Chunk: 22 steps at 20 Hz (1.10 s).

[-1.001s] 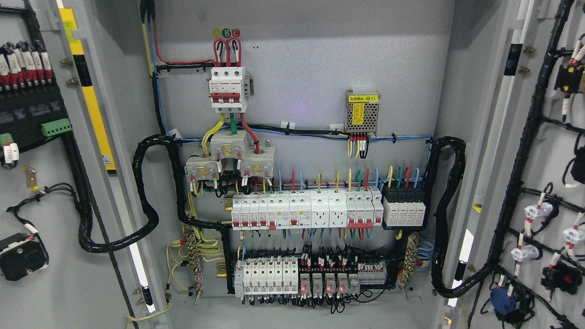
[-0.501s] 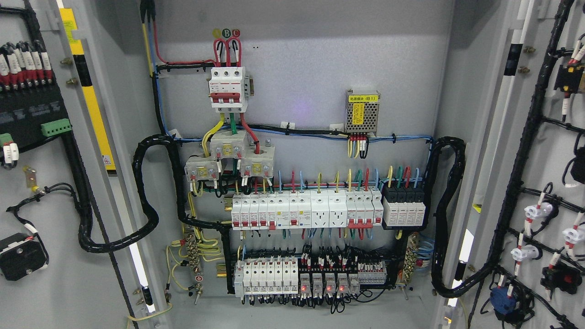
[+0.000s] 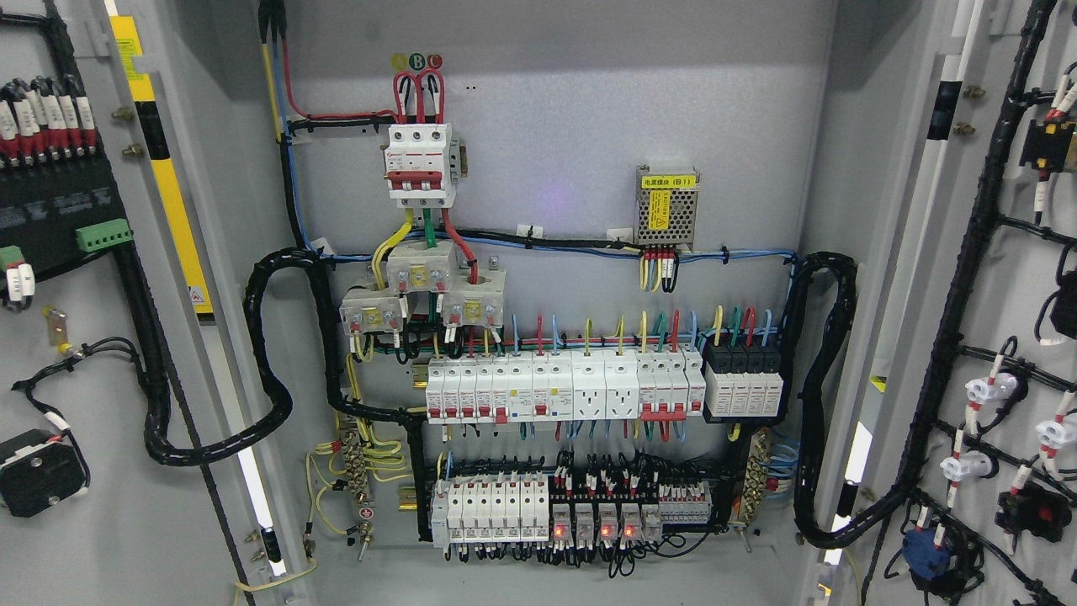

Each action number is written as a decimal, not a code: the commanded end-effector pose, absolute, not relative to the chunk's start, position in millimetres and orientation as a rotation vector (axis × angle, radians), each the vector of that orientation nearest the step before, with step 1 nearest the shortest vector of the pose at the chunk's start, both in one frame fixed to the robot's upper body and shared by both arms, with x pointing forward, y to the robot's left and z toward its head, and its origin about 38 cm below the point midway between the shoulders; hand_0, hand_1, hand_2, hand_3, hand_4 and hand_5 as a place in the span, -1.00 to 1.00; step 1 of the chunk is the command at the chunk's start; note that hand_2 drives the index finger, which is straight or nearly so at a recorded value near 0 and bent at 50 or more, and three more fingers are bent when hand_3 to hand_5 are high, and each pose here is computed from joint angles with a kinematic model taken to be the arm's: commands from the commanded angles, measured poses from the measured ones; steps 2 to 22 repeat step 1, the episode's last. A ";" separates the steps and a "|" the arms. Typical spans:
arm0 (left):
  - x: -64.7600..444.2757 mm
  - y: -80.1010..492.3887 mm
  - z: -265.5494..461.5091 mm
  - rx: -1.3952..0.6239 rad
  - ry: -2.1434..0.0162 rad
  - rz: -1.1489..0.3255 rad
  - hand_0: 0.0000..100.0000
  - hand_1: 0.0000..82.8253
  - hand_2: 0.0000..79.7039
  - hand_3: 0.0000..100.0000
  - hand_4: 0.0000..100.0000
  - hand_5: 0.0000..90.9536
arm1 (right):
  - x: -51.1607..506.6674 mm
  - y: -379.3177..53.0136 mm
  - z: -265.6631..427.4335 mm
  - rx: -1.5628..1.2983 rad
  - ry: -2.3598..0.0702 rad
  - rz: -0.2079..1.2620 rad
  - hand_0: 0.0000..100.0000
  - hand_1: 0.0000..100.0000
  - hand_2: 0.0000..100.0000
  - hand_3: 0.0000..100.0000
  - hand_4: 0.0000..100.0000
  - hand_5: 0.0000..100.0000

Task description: Open door with both hands

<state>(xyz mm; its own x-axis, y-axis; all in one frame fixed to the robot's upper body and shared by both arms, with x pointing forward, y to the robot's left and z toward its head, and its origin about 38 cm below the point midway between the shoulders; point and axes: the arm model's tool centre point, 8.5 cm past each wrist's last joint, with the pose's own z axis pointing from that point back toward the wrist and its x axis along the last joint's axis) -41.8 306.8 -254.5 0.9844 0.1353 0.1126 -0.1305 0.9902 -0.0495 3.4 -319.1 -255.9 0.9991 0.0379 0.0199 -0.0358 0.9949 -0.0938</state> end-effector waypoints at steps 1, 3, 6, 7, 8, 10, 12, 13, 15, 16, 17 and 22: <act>-65.1 304.7 -253.0 -0.036 -0.040 0.123 -1.00 -1.00 -1.00 -1.00 -1.00 -1.00 | -14.1 -316.3 -257.2 -0.093 0.026 0.001 -0.56 -0.98 -1.00 -1.00 -1.00 -1.00; -65.1 304.7 -253.0 -0.036 -0.040 0.123 -1.00 -1.00 -1.00 -1.00 -1.00 -1.00 | -14.1 -316.3 -257.2 -0.093 0.026 0.001 -0.56 -0.98 -1.00 -1.00 -1.00 -1.00; -65.1 304.7 -253.0 -0.036 -0.040 0.123 -1.00 -1.00 -1.00 -1.00 -1.00 -1.00 | -14.1 -316.3 -257.2 -0.093 0.026 0.001 -0.56 -0.98 -1.00 -1.00 -1.00 -1.00; -65.1 304.7 -253.0 -0.036 -0.040 0.123 -1.00 -1.00 -1.00 -1.00 -1.00 -1.00 | -14.1 -316.3 -257.2 -0.093 0.026 0.001 -0.56 -0.98 -1.00 -1.00 -1.00 -1.00; -65.1 304.7 -253.0 -0.036 -0.040 0.123 -1.00 -1.00 -1.00 -1.00 -1.00 -1.00 | -14.1 -316.3 -257.2 -0.093 0.026 0.001 -0.56 -0.98 -1.00 -1.00 -1.00 -1.00; -65.1 304.7 -253.0 -0.036 -0.040 0.123 -1.00 -1.00 -1.00 -1.00 -1.00 -1.00 | -14.1 -316.3 -257.2 -0.093 0.026 0.001 -0.56 -0.98 -1.00 -1.00 -1.00 -1.00; -65.1 304.7 -253.0 -0.036 -0.040 0.123 -1.00 -1.00 -1.00 -1.00 -1.00 -1.00 | -14.1 -316.3 -257.2 -0.093 0.026 0.001 -0.56 -0.98 -1.00 -1.00 -1.00 -1.00; -65.1 304.7 -253.0 -0.036 -0.040 0.123 -1.00 -1.00 -1.00 -1.00 -1.00 -1.00 | -14.1 -316.3 -257.2 -0.093 0.026 0.001 -0.56 -0.98 -1.00 -1.00 -1.00 -1.00; -65.1 304.7 -253.0 -0.036 -0.040 0.123 -1.00 -1.00 -1.00 -1.00 -1.00 -1.00 | -14.1 -316.3 -257.2 -0.093 0.026 0.001 -0.56 -0.98 -1.00 -1.00 -1.00 -1.00; -65.1 304.7 -253.0 -0.036 -0.040 0.123 -1.00 -1.00 -1.00 -1.00 -1.00 -1.00 | -14.1 -316.3 -257.2 -0.093 0.026 0.001 -0.56 -0.98 -1.00 -1.00 -1.00 -1.00; -65.1 304.7 -253.0 -0.036 -0.040 0.123 -1.00 -1.00 -1.00 -1.00 -1.00 -1.00 | -14.1 -316.3 -257.2 -0.093 0.026 0.001 -0.56 -0.98 -1.00 -1.00 -1.00 -1.00; -65.1 304.7 -253.0 -0.036 -0.040 0.123 -1.00 -1.00 -1.00 -1.00 -1.00 -1.00 | -14.1 -316.3 -257.2 -0.093 0.026 0.001 -0.56 -0.98 -1.00 -1.00 -1.00 -1.00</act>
